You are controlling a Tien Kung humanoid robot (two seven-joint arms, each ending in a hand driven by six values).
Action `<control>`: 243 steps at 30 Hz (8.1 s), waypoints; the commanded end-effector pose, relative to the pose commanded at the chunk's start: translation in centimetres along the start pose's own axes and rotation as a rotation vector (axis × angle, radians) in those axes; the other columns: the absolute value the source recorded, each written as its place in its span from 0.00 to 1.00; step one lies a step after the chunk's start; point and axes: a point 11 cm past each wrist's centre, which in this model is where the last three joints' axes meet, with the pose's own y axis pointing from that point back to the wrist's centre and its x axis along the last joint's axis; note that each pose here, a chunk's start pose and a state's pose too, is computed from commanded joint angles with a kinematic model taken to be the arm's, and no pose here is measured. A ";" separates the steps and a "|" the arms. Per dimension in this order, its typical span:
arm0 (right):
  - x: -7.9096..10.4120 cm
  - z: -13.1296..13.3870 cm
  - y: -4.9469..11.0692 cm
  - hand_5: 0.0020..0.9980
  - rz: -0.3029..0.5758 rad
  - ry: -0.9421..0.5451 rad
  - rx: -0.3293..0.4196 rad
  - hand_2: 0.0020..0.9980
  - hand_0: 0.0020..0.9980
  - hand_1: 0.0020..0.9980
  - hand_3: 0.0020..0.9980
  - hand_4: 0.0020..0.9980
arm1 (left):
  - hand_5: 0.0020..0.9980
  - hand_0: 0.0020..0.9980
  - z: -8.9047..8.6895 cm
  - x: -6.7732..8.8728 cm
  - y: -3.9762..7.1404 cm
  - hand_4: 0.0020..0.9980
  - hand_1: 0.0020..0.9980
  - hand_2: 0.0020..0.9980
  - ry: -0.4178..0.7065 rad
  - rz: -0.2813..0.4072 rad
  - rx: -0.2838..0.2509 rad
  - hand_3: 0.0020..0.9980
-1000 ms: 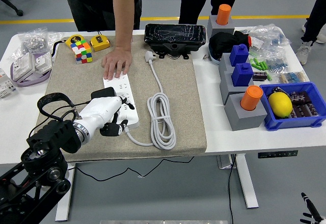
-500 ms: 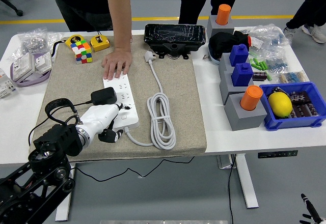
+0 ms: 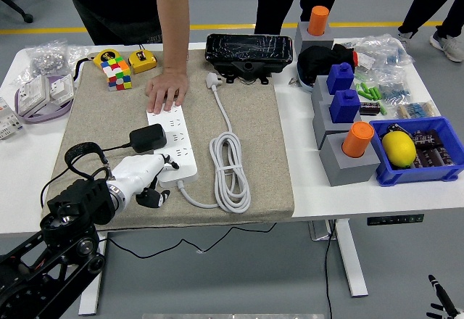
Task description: Pick up the plug,place it near the board,insert it into the board,press the button
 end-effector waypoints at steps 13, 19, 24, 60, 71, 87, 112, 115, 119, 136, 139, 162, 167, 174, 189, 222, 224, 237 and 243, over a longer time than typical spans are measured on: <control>0.2 -0.1 0.0 1.00 0.003 0.004 0.001 0.78 1.00 0.86 0.84 1.00 | 0.00 0.17 -0.1 0.2 -0.1 0.62 0.04 0.14 0.004 0.015 -0.001 0.75; 0.3 -0.3 0.0 1.00 0.005 0.003 0.005 0.78 1.00 0.86 0.84 1.00 | 0.00 0.17 -0.3 -0.2 -0.3 0.65 0.04 0.14 0.009 0.014 0.001 0.76; 0.3 -0.4 0.0 1.00 0.005 0.002 0.005 0.78 1.00 0.86 0.84 1.00 | 0.00 0.16 -0.6 0.0 -0.5 0.65 0.04 0.14 0.017 0.028 0.007 0.78; 0.3 -0.5 0.0 1.00 0.004 0.002 0.007 0.78 1.00 0.87 0.84 1.00 | 0.00 0.16 -0.4 0.0 -0.3 0.66 0.03 0.14 0.013 0.019 0.001 0.76; 0.3 -0.5 0.0 1.00 0.006 0.002 0.008 0.78 1.00 0.87 0.84 1.00 | 0.00 0.16 -0.3 -0.3 -0.4 0.66 0.02 0.14 0.017 0.020 -0.004 0.75; 0.4 -0.6 0.0 1.00 0.007 0.000 0.009 0.78 1.00 0.87 0.84 1.00 | 0.00 0.16 -0.8 -1.4 -0.9 0.66 0.02 0.14 0.019 -0.012 0.004 0.75; 0.3 -0.3 0.0 1.00 0.005 0.003 0.003 0.78 1.00 0.87 0.84 1.00 | 0.00 0.18 0.1 6.0 3.1 0.51 0.04 0.15 0.136 0.326 -0.088 0.65; 0.3 -0.2 0.0 1.00 0.006 0.002 0.001 0.78 1.00 0.87 0.84 1.00 | 0.00 0.18 -1.4 6.7 3.5 0.51 0.04 0.15 0.181 0.383 -0.054 0.65; 0.2 -0.1 0.0 1.00 0.005 0.001 0.000 0.78 1.00 0.87 0.84 1.00 | 0.14 0.21 -3.9 7.2 4.1 0.73 0.10 0.21 0.225 0.429 0.017 0.66; 0.3 0.2 0.0 1.00 0.006 -0.002 -0.006 0.78 1.00 0.87 0.84 1.00 | 0.18 0.18 -8.5 8.0 5.5 0.77 0.06 0.20 0.263 0.497 0.167 0.78; 0.3 0.1 0.0 1.00 0.006 -0.002 -0.005 0.78 1.00 0.87 0.84 1.00 | 0.18 0.18 -8.4 7.9 5.5 0.77 0.06 0.20 0.262 0.489 0.166 0.78; 0.4 -0.2 0.0 1.00 0.007 -0.005 0.002 0.78 1.00 0.87 0.84 1.00 | 0.20 0.18 -8.8 8.0 5.6 0.77 0.05 0.19 0.263 0.485 0.181 0.80; 0.4 -0.3 0.0 1.00 0.007 -0.006 0.003 0.78 1.00 0.87 0.84 1.00 | 0.20 0.18 -8.9 8.1 5.6 0.77 0.05 0.18 0.264 0.486 0.182 0.79; 0.4 -0.2 0.0 1.00 0.007 -0.006 0.002 0.78 1.00 0.87 0.84 1.00 | 0.20 0.18 -8.3 7.1 5.3 0.77 0.05 0.18 0.245 0.446 0.171 0.79; 0.4 -0.4 0.0 1.00 0.007 -0.006 0.006 0.78 1.00 0.87 0.84 1.00 | 0.00 0.18 -2.4 3.6 3.3 0.56 0.03 0.15 0.121 0.257 0.006 0.72; 0.6 0.0 0.0 1.00 0.013 0.003 -0.002 0.78 1.00 0.87 0.84 1.00 | 0.00 0.18 -1.5 -0.9 0.1 0.28 0.00 0.11 0.102 0.104 -0.011 0.79; 0.6 -0.1 0.0 1.00 0.013 0.002 -0.001 0.78 1.00 0.87 0.84 1.00 | 0.00 0.18 -1.4 -0.8 0.1 0.28 0.00 0.11 0.101 0.104 -0.011 0.79; 0.6 -0.3 0.0 1.00 0.013 0.000 0.002 0.78 1.00 0.87 0.84 1.00 | 0.00 0.18 -1.4 -1.2 0.0 0.29 0.00 0.11 0.109 0.096 -0.019 0.73; 0.6 -0.4 0.0 1.00 0.014 0.001 0.004 0.78 1.00 0.87 0.84 1.00 | 0.00 0.18 -1.2 -1.6 -0.1 0.29 0.00 0.11 0.111 0.088 -0.025 0.75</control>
